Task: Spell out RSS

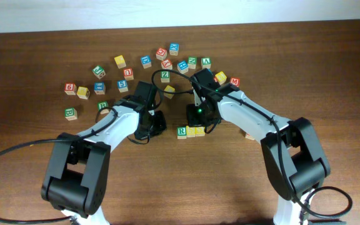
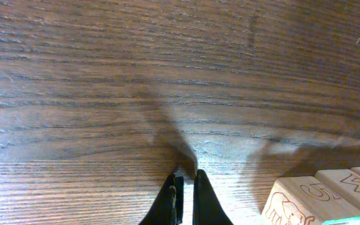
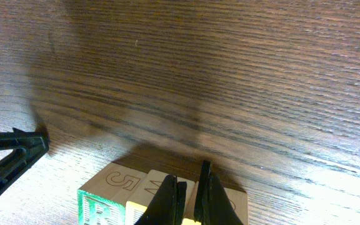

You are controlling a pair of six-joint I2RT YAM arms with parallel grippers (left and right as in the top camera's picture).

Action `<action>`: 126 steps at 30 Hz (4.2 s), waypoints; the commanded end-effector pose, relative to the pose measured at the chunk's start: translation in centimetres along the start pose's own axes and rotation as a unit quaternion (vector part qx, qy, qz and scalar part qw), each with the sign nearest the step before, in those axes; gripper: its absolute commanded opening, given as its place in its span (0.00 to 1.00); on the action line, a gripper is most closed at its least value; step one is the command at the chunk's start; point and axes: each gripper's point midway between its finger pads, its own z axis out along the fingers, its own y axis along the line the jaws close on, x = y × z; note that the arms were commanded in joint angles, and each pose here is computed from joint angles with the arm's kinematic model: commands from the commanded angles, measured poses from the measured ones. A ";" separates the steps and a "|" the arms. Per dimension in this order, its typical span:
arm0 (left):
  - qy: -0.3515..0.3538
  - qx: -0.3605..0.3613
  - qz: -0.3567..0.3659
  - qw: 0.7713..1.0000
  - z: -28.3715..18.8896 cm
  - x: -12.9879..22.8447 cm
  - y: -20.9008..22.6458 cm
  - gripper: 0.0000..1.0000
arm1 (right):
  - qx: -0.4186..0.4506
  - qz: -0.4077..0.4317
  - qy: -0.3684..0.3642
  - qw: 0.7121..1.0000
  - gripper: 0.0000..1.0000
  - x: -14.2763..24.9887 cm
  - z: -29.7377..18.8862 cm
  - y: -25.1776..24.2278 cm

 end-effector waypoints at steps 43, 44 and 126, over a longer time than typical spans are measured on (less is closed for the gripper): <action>0.018 -0.039 -0.001 0.999 0.8 1.1 2.1 0.01 | 0.026 0.087 0.133 0.987 0.04 6.6 -0.1 -2.5; 0.018 -0.039 -0.001 0.999 0.8 1.1 2.1 0.01 | 0.022 0.088 0.137 0.986 0.04 6.7 -0.1 -2.4; 0.023 0.039 0.056 0.997 -1.6 1.1 -0.2 0.00 | 0.042 0.078 0.096 0.991 0.04 4.0 -0.3 -4.5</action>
